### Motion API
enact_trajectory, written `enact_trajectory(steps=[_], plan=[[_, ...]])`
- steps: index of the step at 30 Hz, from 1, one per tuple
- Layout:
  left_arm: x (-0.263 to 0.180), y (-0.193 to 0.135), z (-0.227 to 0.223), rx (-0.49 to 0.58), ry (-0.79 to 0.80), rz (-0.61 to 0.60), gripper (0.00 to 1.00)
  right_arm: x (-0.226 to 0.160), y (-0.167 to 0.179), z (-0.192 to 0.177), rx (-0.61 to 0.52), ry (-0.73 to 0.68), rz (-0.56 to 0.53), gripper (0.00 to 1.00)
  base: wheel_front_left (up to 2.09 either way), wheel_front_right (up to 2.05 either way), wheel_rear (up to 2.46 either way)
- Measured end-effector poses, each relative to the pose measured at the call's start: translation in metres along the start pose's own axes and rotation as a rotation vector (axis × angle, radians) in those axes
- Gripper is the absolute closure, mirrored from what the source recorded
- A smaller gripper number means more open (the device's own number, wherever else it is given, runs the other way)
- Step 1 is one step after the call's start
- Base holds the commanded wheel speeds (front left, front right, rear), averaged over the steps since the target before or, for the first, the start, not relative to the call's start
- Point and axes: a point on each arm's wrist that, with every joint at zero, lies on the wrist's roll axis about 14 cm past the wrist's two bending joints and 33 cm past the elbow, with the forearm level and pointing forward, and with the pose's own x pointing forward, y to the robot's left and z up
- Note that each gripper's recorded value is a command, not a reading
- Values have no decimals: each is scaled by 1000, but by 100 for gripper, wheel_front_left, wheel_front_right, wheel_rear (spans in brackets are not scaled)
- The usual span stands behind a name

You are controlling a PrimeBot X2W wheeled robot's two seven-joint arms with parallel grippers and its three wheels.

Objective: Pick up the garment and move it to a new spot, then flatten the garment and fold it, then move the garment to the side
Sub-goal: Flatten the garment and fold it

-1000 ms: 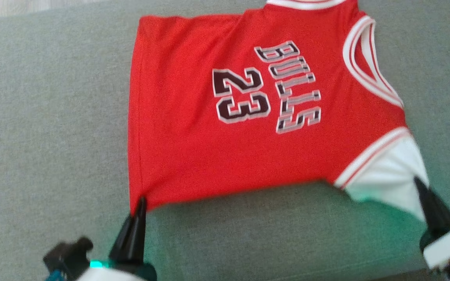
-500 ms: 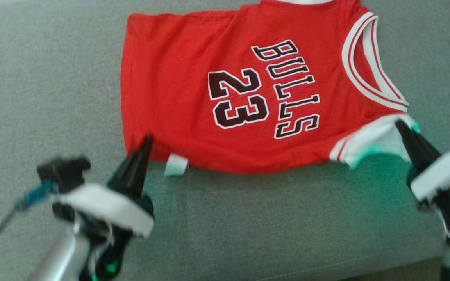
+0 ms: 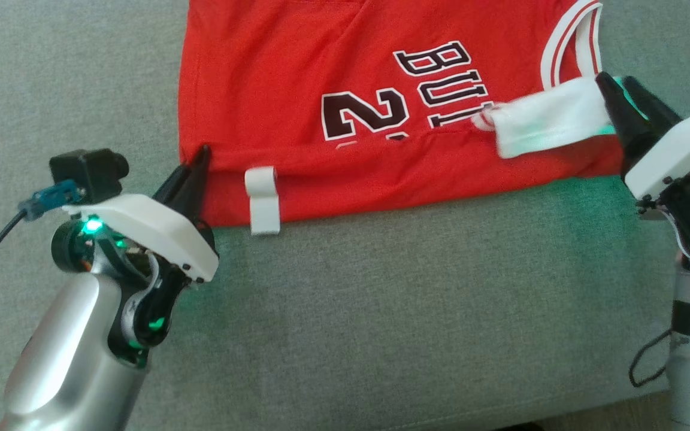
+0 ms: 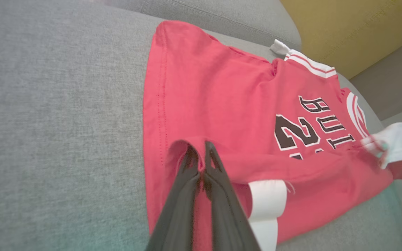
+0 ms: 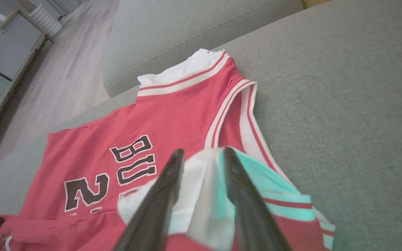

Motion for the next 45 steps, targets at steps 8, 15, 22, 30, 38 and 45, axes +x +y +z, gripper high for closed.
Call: enact_trajectory(steps=[8, 15, 22, 30, 38, 45], plan=[[-16, -9, 2, -57, -74, -21, 0, -21, -16, -9, -93, -37, -25, 0, 0, 0, 0], [-29, -8, -34, -112, 3, -5, 0, -41, -52, -48, -170, 78, -122, 0, 0, 0, 0], [-20, 9, -44, -110, 41, 43, 0, -36, -80, -62, -212, 147, -219, 0, 0, 0, 0], [-8, 20, -43, -87, 62, 48, 0, -7, -73, -73, -203, 215, -190, 0, 0, 0, 0], [-9, 20, -45, -82, 78, 34, 0, -7, -73, -78, -203, 255, -172, 0, 0, 0, 0], [-13, 13, -51, -58, 123, -2, 1, -7, -72, -80, -214, 287, -154, 0, 0, 0, 0]])
